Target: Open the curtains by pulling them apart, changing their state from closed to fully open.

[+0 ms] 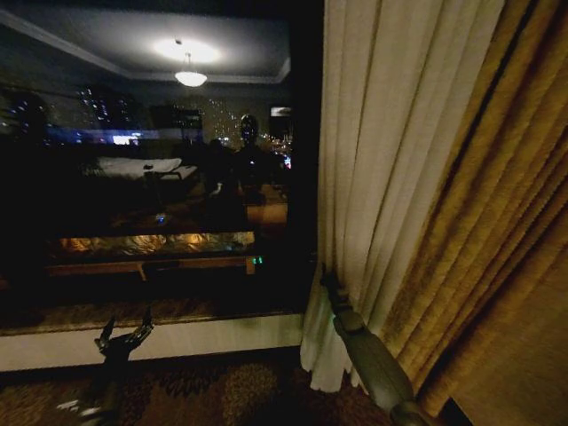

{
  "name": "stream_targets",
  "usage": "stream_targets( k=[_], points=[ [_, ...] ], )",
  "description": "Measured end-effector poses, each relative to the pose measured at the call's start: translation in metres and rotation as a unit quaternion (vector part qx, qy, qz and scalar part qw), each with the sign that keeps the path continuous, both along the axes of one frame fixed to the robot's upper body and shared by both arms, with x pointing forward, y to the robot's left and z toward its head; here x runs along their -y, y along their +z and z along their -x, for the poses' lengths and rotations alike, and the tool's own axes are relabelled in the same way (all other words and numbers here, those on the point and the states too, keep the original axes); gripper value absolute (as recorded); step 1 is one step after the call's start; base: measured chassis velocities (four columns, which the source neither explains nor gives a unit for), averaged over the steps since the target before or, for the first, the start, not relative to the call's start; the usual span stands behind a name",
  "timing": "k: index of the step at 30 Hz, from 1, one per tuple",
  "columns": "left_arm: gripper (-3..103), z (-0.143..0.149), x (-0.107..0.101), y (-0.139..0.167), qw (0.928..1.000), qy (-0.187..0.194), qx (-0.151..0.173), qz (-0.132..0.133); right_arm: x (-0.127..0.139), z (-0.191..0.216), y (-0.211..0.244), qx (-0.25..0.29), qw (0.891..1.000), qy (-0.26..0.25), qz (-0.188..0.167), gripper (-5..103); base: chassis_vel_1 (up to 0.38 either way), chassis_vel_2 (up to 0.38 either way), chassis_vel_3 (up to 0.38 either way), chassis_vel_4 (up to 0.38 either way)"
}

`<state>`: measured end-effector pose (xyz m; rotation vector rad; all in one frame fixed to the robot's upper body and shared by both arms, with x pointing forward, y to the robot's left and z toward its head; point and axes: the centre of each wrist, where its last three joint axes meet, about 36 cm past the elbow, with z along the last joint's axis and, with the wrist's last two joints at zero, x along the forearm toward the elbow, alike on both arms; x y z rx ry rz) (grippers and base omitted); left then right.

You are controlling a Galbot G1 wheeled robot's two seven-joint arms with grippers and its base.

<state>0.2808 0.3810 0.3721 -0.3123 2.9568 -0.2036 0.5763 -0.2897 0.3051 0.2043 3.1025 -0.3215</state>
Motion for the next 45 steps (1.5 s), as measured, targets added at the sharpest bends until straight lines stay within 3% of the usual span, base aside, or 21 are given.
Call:
stream_targets(
  k=[5,13,16,21,22,23,24,26,30,33,40,45],
  points=[
    [100,0.0,0.0,0.0,1.0,0.0,0.0,0.0,0.033,0.005,0.005,-0.007,0.998,-0.062,0.011,0,0.0,0.0,0.0,0.0],
    [100,0.0,0.0,0.0,1.0,0.0,0.0,0.0,0.044,0.013,0.003,-0.008,0.995,-0.099,0.025,0,0.0,0.0,0.0,0.0],
    [100,0.0,0.0,0.0,1.0,0.0,0.0,0.0,0.038,0.016,0.002,-0.003,0.996,-0.084,0.017,0,0.0,0.0,0.0,0.0],
    [100,0.0,0.0,0.0,1.0,0.0,0.0,0.0,0.012,0.024,0.005,0.015,1.0,0.006,-0.004,-2,0.0,0.0,0.0,0.0],
    [100,0.0,0.0,0.0,1.0,0.0,0.0,0.0,-0.015,0.035,0.008,0.027,0.995,0.097,-0.015,14,0.0,0.0,0.0,0.0],
    [100,0.0,0.0,0.0,1.0,0.0,0.0,0.0,-0.021,0.037,0.009,0.029,0.992,0.118,-0.018,19,0.0,0.0,0.0,0.0],
    [100,0.0,0.0,0.0,1.0,0.0,0.0,0.0,-0.027,0.04,0.009,0.031,0.99,0.134,-0.021,25,0.0,0.0,0.0,0.0],
    [100,0.0,0.0,0.0,1.0,0.0,0.0,0.0,-0.033,0.043,0.009,0.031,0.988,0.15,-0.025,25,0.0,0.0,0.0,0.0],
    [100,0.0,0.0,0.0,1.0,0.0,0.0,0.0,-0.043,0.06,0.005,0.019,0.98,0.193,-0.042,46,0.0,0.0,0.0,0.0],
    [100,0.0,0.0,0.0,1.0,0.0,0.0,0.0,-0.044,0.071,0.005,0.018,0.978,0.205,-0.043,51,0.0,0.0,0.0,0.0],
    [100,0.0,0.0,0.0,1.0,0.0,0.0,0.0,-0.046,0.101,0.012,0.024,0.977,0.204,-0.05,84,0.0,0.0,0.0,0.0],
    [100,0.0,0.0,0.0,1.0,0.0,0.0,0.0,-0.042,0.107,0.011,0.024,0.979,0.198,-0.051,98,0.0,0.0,0.0,0.0]
  ],
)
